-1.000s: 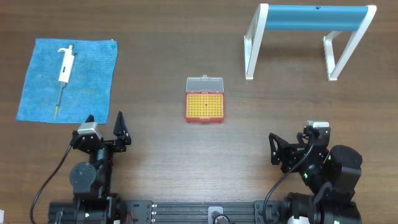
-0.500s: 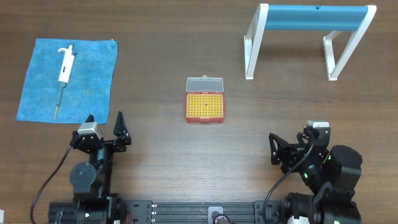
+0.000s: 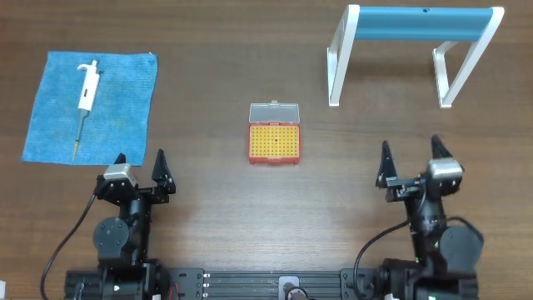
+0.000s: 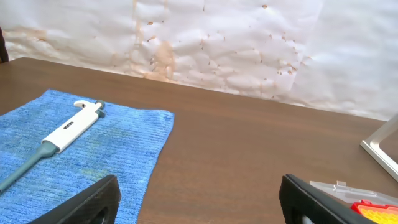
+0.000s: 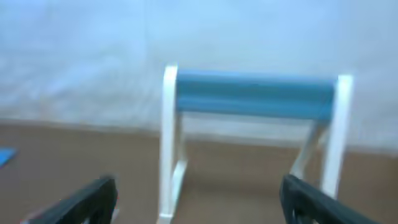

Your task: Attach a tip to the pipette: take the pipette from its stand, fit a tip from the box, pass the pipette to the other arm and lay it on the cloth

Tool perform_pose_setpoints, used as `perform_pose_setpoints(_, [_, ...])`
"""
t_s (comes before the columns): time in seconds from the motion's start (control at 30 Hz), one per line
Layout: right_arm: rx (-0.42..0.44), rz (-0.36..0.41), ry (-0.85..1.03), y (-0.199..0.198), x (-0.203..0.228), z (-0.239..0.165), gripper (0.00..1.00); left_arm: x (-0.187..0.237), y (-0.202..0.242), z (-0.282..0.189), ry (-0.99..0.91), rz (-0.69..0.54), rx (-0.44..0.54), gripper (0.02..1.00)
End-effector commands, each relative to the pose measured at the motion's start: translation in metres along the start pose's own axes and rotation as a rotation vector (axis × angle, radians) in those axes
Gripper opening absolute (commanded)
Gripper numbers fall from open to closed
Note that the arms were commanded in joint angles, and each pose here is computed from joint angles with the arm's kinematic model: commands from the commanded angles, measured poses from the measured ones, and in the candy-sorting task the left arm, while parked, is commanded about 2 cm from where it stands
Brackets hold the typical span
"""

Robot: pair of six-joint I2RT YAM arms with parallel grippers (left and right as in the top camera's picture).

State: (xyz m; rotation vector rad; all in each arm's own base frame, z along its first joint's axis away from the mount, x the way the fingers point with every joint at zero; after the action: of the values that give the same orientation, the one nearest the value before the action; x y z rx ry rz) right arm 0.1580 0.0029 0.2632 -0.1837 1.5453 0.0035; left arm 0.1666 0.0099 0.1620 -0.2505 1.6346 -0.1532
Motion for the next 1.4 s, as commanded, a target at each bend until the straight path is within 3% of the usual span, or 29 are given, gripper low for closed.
perform_pose_setpoints(0.03, [0.148, -0.124, -0.071, -0.007, 0.048, 0.005, 0.849, 0.0, 0.002, 0.0, -0.004, 0.002, -0.016, 0.825])
perform_pose_setpoints(0.33, [0.066, -0.096, 0.1, 0.006, 0.101, 0.007, 0.849, 0.0, 0.002, 0.0, -0.004, 0.002, -0.016, 0.825])
perform_pose_setpoints(1.4, [0.069, -0.096, 0.101, 0.006, 0.101, 0.007, 0.849, 0.0, 0.002, 0.0, -0.004, 0.002, -0.016, 0.825])
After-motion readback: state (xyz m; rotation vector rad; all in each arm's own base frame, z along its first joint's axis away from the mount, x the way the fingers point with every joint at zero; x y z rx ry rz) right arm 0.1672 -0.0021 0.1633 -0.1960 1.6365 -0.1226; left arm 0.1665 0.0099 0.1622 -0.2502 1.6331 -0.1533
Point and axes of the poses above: each gripper's point midway between its finger pads, its own z axis out along the fingers, its own y axis along the line the jaws close on, x = y × z, the point moved 8 cm from there along -z, back along the fingers, and after that the axes turned 4 degrees about -z, right-handed, at the moved point
